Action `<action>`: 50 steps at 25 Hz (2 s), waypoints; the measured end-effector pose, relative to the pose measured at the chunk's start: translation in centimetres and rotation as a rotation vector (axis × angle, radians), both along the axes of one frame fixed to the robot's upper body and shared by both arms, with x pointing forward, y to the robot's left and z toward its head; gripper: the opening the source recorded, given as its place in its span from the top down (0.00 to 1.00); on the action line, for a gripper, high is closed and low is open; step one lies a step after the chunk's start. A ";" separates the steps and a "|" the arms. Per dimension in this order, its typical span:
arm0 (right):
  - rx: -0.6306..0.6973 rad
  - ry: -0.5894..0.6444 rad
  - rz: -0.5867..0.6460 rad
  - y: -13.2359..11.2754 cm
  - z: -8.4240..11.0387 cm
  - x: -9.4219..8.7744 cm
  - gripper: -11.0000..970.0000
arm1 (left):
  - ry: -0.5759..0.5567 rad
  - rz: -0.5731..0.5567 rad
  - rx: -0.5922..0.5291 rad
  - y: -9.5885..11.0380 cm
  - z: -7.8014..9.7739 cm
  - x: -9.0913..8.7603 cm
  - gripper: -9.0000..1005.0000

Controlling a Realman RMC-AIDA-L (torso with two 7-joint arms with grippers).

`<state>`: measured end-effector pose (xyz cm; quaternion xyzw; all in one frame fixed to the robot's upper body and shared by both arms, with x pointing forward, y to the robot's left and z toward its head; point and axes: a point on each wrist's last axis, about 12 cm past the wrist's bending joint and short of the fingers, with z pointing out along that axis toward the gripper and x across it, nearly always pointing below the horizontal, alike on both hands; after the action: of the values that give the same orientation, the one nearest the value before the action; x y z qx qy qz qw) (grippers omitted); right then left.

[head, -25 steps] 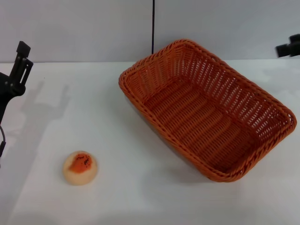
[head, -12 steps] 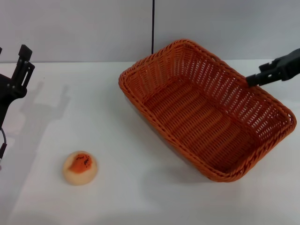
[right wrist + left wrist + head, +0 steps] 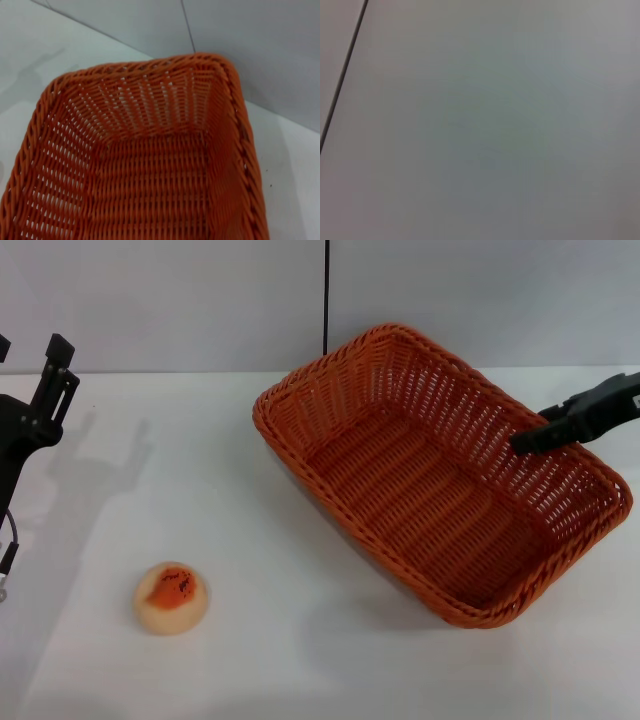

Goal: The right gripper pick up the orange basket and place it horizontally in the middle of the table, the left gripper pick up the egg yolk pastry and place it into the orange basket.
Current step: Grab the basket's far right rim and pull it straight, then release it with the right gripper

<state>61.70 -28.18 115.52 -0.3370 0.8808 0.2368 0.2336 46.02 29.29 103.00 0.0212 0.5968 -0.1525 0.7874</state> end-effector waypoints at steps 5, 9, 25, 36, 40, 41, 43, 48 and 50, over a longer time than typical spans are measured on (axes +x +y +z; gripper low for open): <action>-0.010 0.027 0.003 0.2 -0.7 -0.1 0.29 | 0.001 0.001 0.000 0.0 0.0 0.0 0.28; -0.022 0.039 0.009 0.3 -1.0 -0.2 0.34 | 0.003 0.003 0.000 0.0 0.0 0.0 0.28; -0.020 0.052 0.018 0.1 -1.2 -0.6 0.74 | 0.021 0.008 0.004 0.0 -0.2 0.3 0.28; 0.074 0.052 0.039 -0.4 -0.1 -1.1 0.79 | 0.021 0.005 0.003 0.0 -0.2 0.4 0.28; 0.135 0.040 0.049 -0.9 0.8 -1.6 0.79 | 0.020 0.004 0.002 -0.1 -0.1 0.4 0.28; 0.150 0.037 0.051 -1.1 1.1 -1.7 0.79 | 0.020 0.004 0.002 -0.1 -0.1 0.4 0.28; 0.189 0.025 0.055 -1.8 1.7 -2.0 0.80 | 0.019 0.005 0.002 -0.1 -0.1 0.4 0.28; 0.249 0.003 0.075 -2.8 2.6 -2.6 0.81 | 0.019 0.006 0.002 0.0 -0.1 0.5 0.28; 0.262 -0.001 0.079 -2.9 2.8 -2.7 0.81 | 0.020 0.006 0.003 0.0 -0.1 0.5 0.28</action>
<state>59.02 -31.10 118.33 -0.3380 0.8282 0.3587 0.2668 46.50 29.25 102.88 0.0190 0.6050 -0.1497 0.7818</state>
